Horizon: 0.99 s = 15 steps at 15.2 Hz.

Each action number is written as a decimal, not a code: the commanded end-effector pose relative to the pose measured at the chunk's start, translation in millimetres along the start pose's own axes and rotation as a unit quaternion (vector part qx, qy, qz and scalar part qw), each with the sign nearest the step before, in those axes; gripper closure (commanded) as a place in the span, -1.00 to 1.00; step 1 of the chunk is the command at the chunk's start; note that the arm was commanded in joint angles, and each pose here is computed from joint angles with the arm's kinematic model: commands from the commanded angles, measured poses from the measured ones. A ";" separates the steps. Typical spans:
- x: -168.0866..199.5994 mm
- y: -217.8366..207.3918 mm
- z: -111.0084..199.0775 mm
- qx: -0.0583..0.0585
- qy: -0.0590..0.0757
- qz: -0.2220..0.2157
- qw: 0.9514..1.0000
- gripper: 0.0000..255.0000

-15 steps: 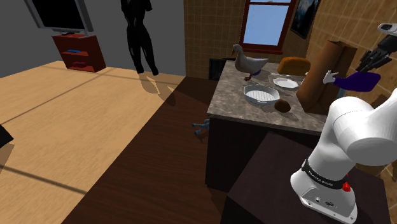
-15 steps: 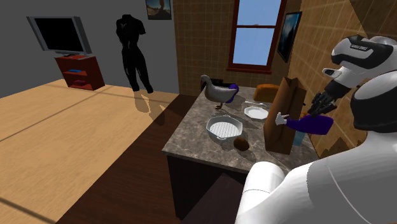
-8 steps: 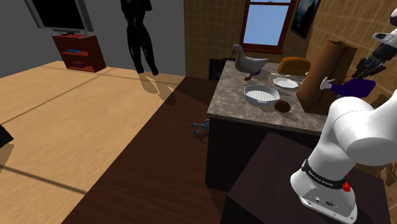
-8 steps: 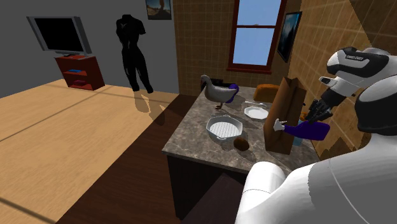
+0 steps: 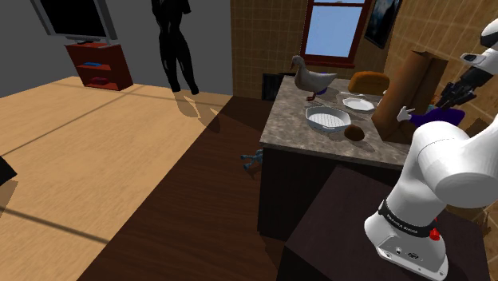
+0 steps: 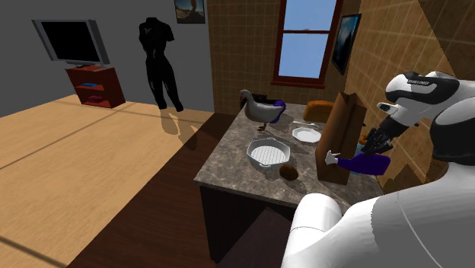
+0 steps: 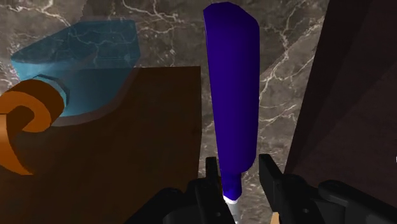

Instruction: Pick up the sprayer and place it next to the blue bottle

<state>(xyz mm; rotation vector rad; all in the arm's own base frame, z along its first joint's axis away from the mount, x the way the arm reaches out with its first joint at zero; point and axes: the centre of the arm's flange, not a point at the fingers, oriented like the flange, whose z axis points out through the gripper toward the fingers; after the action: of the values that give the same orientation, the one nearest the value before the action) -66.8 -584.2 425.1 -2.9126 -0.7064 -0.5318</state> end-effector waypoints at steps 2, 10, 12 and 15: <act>-4.9 -0.4 14.3 0.000 0.000 0.000 1.000 1.00; -19.9 0.1 53.7 0.000 0.000 0.000 1.000 1.00; -23.7 0.2 63.6 0.000 0.000 0.000 1.000 1.00; -29.3 0.4 78.4 0.000 0.000 0.000 1.000 1.00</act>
<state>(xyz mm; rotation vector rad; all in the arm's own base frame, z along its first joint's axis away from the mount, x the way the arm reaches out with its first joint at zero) -65.8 -582.8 347.4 -2.9126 -0.7066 -0.5318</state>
